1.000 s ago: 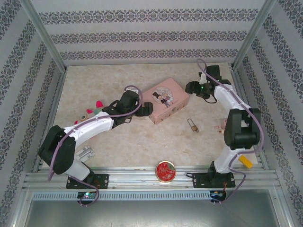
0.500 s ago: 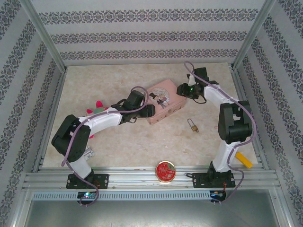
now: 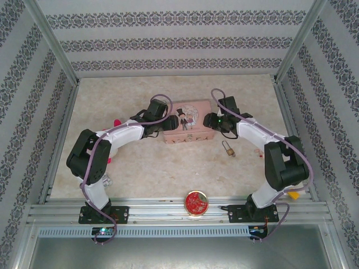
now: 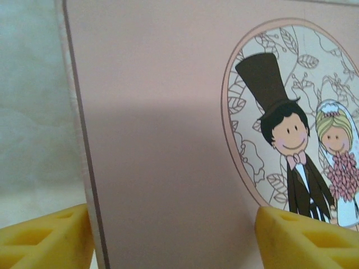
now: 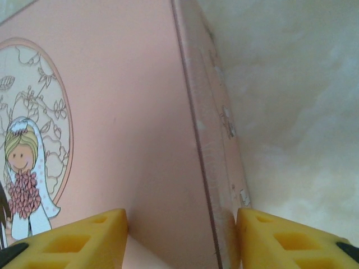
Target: Unlock a padlock with a key
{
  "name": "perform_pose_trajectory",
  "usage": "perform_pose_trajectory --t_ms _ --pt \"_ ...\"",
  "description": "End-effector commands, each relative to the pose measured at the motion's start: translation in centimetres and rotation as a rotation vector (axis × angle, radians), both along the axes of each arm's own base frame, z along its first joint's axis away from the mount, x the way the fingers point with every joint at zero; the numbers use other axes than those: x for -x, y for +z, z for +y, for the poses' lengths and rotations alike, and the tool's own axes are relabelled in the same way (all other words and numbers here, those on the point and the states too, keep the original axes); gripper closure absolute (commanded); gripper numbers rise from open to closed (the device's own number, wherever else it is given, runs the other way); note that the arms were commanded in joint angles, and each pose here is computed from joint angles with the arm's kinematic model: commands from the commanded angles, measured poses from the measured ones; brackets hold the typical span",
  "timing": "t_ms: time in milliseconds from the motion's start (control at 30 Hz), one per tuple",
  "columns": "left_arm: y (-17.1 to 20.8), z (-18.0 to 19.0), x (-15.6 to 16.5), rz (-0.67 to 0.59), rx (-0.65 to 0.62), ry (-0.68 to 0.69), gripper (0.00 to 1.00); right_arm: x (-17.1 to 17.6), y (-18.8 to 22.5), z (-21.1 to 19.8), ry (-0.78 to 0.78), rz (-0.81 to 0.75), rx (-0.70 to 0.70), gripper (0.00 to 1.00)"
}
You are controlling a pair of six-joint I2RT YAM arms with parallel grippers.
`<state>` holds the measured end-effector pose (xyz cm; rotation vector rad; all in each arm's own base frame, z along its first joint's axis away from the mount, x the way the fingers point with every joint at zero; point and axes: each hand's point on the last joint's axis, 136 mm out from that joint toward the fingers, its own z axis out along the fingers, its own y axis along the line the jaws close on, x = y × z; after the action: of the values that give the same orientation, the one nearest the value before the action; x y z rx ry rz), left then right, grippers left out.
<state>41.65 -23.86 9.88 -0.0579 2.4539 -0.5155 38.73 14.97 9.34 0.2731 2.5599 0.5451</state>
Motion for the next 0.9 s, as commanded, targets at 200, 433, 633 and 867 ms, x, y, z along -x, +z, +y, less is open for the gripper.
perform_pose_trajectory --t_ms 200,433,633,867 --pt "5.4 2.1 1.0 -0.145 0.004 0.0 0.08 4.0 2.2 -2.6 -0.1 -0.033 0.071 0.32" --pt "8.3 9.0 5.1 -0.289 -0.199 0.096 0.01 7.2 5.4 -7.1 -0.138 -0.136 0.163 0.02" --pt "10.7 16.3 8.4 -0.498 -0.376 0.255 0.01 9.6 7.9 -11.2 -0.207 -0.316 0.243 0.02" --pt "10.6 21.6 8.5 -0.584 -0.418 0.392 0.01 11.1 10.0 -15.2 -0.328 -0.533 0.369 0.02"
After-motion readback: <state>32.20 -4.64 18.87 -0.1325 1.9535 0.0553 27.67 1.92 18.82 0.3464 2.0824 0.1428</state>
